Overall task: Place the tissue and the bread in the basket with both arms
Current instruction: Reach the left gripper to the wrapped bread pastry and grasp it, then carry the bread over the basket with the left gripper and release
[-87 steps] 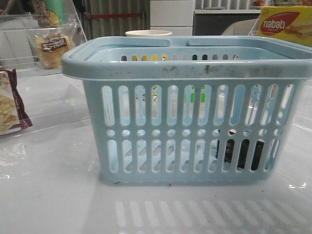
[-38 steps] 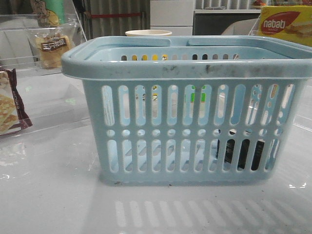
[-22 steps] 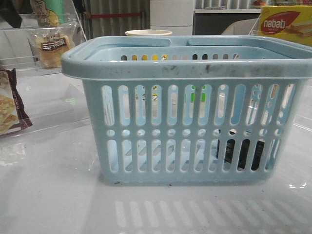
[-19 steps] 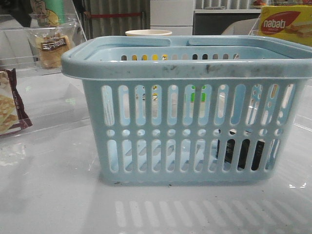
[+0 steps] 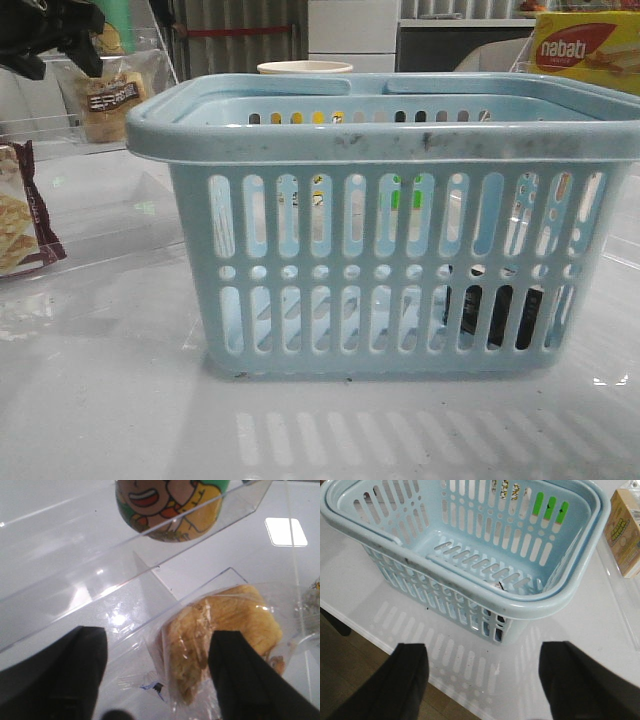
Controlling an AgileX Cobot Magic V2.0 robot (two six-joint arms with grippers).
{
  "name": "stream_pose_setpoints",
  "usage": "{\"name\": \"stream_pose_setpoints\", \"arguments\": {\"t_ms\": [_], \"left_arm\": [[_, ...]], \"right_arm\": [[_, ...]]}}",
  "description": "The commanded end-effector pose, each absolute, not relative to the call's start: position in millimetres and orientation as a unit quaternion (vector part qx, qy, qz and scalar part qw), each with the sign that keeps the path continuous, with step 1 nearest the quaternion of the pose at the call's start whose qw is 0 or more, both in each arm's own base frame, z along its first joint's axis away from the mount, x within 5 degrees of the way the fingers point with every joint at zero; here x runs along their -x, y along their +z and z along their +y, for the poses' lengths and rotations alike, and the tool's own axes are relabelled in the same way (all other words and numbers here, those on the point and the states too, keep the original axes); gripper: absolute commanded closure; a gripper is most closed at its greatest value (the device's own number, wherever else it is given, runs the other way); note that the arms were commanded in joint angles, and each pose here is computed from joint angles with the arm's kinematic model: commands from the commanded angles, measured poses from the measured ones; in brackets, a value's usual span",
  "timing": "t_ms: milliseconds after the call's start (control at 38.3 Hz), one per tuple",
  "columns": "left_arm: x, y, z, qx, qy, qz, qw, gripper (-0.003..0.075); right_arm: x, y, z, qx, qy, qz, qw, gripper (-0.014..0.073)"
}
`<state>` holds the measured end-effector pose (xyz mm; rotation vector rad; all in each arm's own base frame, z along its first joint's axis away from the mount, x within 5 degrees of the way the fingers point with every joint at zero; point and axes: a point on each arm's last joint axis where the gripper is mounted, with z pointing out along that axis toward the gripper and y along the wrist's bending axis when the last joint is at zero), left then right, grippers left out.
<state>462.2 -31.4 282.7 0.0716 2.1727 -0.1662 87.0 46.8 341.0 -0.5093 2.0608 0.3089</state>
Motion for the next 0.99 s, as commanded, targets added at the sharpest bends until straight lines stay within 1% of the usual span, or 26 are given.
{"name": "stream_pose_setpoints", "arguments": {"t_ms": [0, 235, 365, 522, 783, 966], "left_arm": [[-457, 324, -31, -0.022, -0.071, 0.849, 0.523, 0.0421], [-454, 318, -33, -0.028, -0.078, 0.867, 0.492, 0.0634], [-451, 320, -34, -0.031, -0.081, 0.871, 0.483, 0.0629], [-441, 337, -34, -0.035, -0.084, 0.867, 0.49, 0.0629], [-401, 399, -33, -0.044, -0.087, 0.837, 0.539, 0.0629], [-357, 441, -44, -0.072, -0.102, 0.826, 0.55, 0.0629]], "right_arm": [[-89, 354, 47, 0.208, 0.127, 0.819, 0.519, 0.0025], [-89, 354, 47, 0.208, 0.127, 0.819, 0.519, 0.0025], [-89, 354, 47, 0.208, 0.127, 0.819, 0.519, 0.0025], [-89, 354, 47, 0.208, 0.127, 0.819, 0.519, 0.0025], [-89, 354, 47, 0.208, 0.127, 0.819, 0.519, 0.0025], [-89, 354, 47, 0.208, 0.127, 0.819, 0.519, 0.0025]]}}
